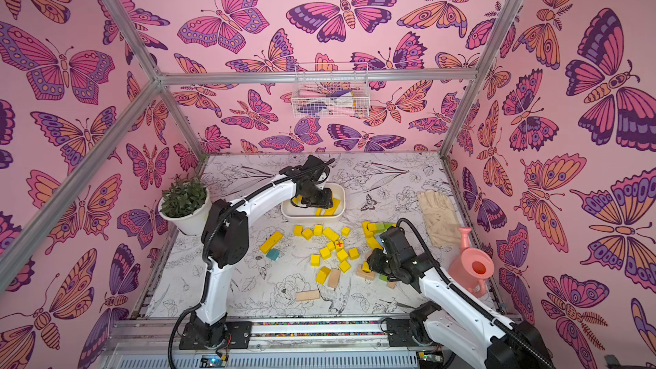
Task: Pick out the yellow building blocks
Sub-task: Place the building block in the storage box.
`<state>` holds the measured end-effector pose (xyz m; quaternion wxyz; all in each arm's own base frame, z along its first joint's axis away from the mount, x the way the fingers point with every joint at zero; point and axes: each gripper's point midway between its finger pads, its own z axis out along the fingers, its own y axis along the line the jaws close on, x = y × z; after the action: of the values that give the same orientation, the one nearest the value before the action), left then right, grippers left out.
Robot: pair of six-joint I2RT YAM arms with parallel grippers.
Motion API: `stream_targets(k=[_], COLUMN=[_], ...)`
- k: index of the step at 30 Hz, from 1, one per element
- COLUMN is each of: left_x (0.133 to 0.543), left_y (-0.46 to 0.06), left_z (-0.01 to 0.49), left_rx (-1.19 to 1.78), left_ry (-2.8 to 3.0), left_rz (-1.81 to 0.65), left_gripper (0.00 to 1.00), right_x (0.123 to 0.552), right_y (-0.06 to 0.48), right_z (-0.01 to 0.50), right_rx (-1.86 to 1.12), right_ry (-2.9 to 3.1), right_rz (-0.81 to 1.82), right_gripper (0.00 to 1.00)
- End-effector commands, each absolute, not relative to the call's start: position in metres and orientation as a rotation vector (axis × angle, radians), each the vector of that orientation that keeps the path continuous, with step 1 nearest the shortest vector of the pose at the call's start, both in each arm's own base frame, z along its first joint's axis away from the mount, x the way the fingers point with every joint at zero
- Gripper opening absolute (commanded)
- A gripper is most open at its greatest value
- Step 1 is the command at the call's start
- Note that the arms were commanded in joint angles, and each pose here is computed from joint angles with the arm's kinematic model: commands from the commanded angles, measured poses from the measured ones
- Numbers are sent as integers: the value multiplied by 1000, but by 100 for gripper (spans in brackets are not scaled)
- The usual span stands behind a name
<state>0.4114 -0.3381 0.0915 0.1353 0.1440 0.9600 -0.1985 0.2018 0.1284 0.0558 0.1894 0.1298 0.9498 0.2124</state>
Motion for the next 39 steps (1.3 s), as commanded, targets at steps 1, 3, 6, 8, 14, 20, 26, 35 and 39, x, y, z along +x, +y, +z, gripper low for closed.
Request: stream_targets(k=[1,3,6,8,14,20,26,35,39], left_x=[417,425,435,439,445,440,421,349,310], left_y=[-343,-348,-354,-359,-362,-357,-344,-285,-249], left_z=[83,81,79,77,75,87,124,143,127], left_rx=[424,418,415,416,404,416,425,344,274], left_ry=[2815,2811,2805,2804,2806,2795,2746,2630,2591], left_rz=[-599,-601,-601,-616,-613,-602,-587,-589,-578], left_gripper=[44,44,44,45,53,60,58,58,58], right_x=[203,203,204,204,206,206,205,205,203], right_y=[128,128,128,127,126,125,123,123,135], right_z=[55,54,53,53,53,53,53,51,49], right_rx=[367,372,378,381,389,395,407,417,365], right_ry=[2666,2667,2667,2666,2667,2667,2663,2680,2720], right_rz=[613,619,627,631,639,636,621,618,673], right_gripper=[42,42,42,42,42,42,43,43,43])
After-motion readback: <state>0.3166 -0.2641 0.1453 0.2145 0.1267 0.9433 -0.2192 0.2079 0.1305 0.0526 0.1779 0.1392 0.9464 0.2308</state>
